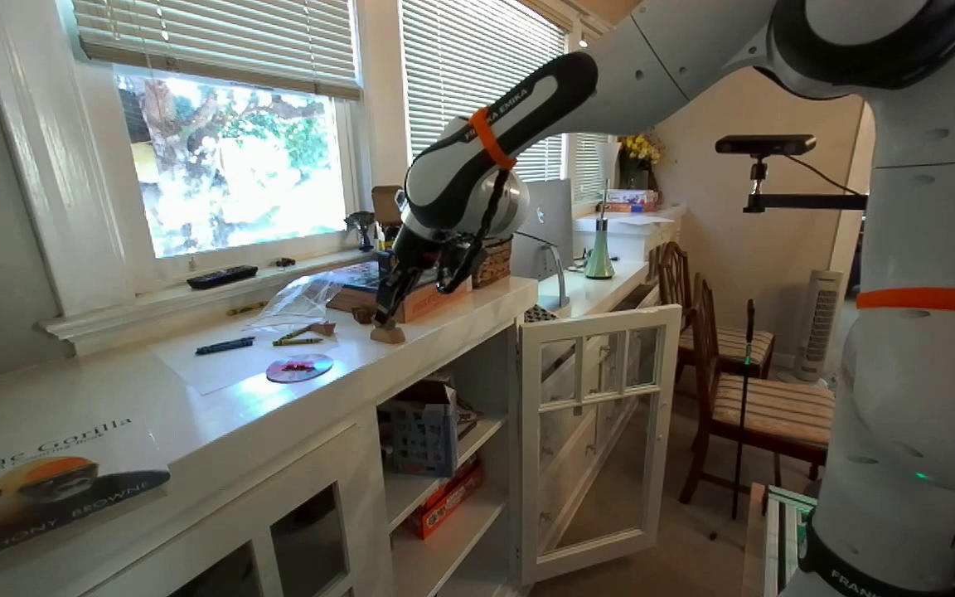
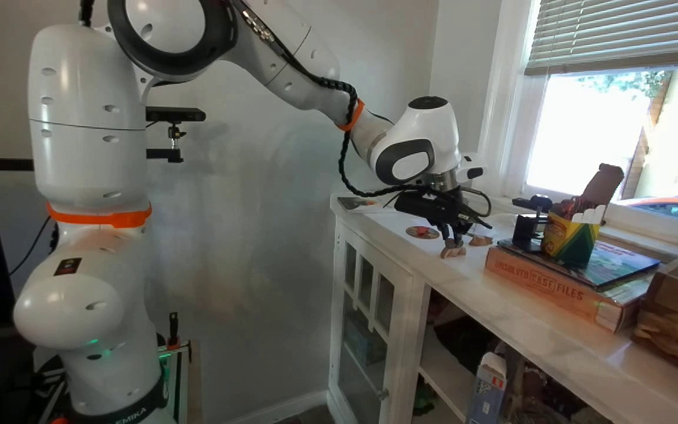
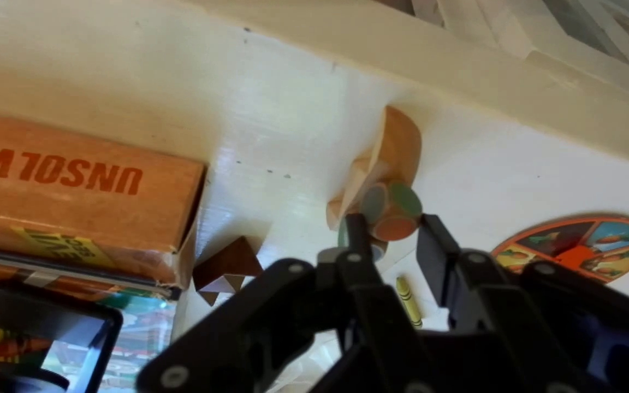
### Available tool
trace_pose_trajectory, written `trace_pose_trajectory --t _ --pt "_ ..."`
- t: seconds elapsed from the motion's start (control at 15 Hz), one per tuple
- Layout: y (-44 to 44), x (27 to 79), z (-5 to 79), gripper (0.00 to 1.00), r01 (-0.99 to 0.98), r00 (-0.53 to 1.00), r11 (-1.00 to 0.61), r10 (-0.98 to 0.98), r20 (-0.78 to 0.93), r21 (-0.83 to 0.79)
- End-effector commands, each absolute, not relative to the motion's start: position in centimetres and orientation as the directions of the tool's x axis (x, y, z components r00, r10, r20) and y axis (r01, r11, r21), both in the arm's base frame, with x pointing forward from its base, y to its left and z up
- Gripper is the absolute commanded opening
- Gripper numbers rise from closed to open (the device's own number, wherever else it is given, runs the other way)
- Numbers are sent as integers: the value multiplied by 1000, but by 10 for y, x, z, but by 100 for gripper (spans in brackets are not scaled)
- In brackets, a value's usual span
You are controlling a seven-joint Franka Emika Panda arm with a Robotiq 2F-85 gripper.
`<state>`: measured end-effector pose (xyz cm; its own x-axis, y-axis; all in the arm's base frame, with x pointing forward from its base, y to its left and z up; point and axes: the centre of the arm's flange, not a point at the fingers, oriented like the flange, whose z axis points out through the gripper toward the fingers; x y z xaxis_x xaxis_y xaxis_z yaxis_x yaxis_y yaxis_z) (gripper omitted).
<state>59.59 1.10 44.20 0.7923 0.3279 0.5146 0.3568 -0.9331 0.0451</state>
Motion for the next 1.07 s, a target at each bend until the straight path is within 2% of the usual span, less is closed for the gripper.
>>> trace_pose_trajectory --t 0.0,1.0 --pt "16 608 436 7 360 784 -932 322 531 33" --pt "17 609 438 7 361 786 -931 330 522 45"
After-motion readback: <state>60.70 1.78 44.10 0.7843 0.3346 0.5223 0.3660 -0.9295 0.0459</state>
